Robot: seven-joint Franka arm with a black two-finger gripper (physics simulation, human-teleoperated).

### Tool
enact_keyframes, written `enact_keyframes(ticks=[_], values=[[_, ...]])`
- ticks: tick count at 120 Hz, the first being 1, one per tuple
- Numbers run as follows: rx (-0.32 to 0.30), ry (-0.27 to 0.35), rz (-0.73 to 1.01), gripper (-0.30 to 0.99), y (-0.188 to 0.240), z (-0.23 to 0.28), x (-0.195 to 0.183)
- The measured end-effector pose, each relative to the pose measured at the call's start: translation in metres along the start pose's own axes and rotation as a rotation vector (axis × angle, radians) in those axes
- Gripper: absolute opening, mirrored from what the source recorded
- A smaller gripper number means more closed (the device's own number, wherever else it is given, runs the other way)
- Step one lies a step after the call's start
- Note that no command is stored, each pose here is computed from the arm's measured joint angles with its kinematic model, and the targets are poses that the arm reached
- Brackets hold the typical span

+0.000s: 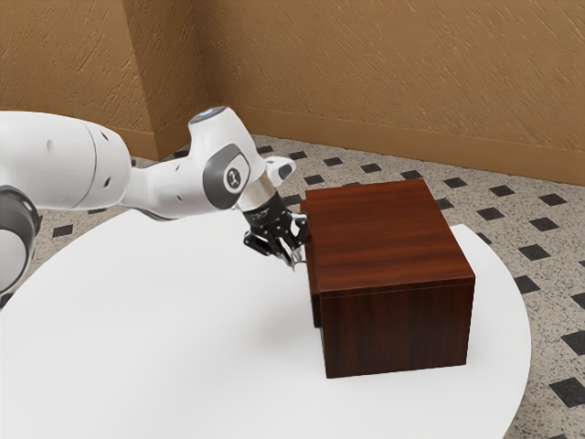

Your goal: Pull the drawer handle with one arm to open the drawer

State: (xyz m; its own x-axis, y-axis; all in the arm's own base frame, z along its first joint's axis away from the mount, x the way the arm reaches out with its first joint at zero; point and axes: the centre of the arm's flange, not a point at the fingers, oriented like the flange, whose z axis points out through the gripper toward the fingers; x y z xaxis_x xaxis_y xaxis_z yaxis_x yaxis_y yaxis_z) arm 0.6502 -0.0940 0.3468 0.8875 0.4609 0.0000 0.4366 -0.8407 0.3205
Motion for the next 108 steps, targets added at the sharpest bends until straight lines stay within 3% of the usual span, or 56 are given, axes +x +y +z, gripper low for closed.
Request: enact_keyframes(ticks=[108], values=[[0.005, 0.006, -0.044, 0.02, -0.021, -0.011, 0.008]])
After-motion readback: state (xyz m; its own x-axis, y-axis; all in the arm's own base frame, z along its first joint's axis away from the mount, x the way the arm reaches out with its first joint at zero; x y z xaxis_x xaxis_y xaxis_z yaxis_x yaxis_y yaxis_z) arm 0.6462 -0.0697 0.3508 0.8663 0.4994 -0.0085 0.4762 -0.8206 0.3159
